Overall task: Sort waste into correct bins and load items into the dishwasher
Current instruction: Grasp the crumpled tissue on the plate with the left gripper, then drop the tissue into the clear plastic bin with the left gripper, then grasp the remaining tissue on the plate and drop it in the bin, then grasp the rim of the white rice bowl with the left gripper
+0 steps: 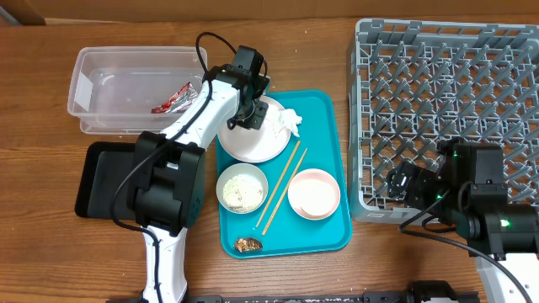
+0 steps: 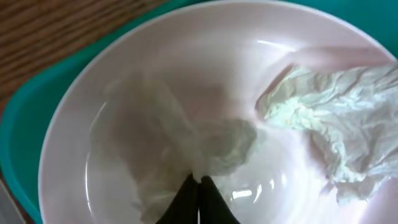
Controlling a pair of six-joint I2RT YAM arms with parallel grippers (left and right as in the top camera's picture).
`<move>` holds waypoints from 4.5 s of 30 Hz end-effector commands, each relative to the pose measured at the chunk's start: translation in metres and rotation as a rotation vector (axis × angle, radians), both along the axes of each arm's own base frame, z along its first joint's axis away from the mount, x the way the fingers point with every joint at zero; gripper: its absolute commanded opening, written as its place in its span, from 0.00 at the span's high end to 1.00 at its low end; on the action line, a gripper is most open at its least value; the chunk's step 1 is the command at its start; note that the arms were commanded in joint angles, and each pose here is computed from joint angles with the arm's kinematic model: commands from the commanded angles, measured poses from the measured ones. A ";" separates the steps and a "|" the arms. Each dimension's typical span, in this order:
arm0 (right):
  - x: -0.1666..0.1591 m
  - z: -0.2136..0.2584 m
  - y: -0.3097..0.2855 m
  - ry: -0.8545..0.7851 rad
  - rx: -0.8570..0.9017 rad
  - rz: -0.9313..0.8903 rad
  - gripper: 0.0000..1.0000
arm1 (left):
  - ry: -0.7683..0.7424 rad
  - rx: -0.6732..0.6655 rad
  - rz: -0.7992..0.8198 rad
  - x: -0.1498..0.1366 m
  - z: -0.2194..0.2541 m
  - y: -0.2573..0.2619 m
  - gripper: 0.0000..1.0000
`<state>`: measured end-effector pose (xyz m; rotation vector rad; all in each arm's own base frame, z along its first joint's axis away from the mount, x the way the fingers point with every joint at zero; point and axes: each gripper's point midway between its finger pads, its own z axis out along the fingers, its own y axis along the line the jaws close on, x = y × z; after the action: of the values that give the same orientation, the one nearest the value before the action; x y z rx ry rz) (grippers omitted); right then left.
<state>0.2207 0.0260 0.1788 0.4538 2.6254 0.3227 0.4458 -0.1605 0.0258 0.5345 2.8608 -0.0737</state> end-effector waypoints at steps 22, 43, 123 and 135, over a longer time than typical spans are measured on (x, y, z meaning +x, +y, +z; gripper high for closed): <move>0.002 0.009 0.001 -0.016 0.001 0.008 0.00 | -0.318 -0.083 0.269 0.028 0.186 0.088 0.96; 0.002 0.008 0.001 -0.012 0.001 0.009 0.00 | -0.312 -0.225 0.166 0.027 0.191 0.043 0.00; 0.000 0.007 0.001 -0.004 0.001 0.008 0.00 | 0.183 0.033 0.810 -0.080 0.183 0.219 0.19; -0.002 0.006 0.001 0.003 0.001 0.008 0.00 | 0.226 0.024 0.687 -0.164 0.192 0.170 0.18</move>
<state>0.2141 0.0259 0.1739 0.4651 2.6646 0.3160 0.3096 0.0230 0.2208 -0.5445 3.0675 0.0003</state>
